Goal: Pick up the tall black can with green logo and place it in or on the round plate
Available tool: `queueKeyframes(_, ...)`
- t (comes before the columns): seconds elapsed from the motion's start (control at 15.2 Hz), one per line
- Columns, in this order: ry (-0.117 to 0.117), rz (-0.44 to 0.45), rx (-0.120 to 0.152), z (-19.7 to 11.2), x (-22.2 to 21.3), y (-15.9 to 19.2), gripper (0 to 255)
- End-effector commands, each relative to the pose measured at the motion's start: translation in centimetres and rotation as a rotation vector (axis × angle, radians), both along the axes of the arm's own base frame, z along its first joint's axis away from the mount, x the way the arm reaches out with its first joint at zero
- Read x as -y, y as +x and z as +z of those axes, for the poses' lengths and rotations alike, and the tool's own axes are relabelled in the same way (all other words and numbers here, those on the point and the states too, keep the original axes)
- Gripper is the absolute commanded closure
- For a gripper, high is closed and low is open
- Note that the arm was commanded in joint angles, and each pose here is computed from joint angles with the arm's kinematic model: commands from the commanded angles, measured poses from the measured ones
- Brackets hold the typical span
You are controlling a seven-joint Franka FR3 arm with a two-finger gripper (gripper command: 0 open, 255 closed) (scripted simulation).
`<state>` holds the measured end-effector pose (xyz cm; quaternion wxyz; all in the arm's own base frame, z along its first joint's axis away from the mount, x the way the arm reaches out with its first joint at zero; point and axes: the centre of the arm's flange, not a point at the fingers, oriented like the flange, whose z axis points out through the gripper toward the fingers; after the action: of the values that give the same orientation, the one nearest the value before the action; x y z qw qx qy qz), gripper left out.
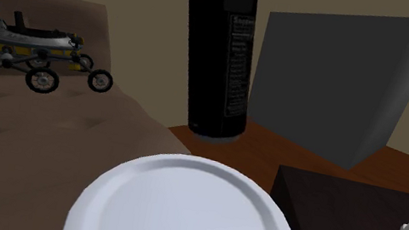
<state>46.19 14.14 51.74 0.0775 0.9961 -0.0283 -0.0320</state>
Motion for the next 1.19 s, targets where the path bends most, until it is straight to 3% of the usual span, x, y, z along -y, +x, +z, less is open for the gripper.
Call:
queueKeyframes(0.0, 0.000, -0.001, 0.000, -0.9, 0.0, -0.3, 255)
queueKeyframes(1.12, 0.000, -0.001, 0.000, -9.9, 0.0, -0.3, 255)
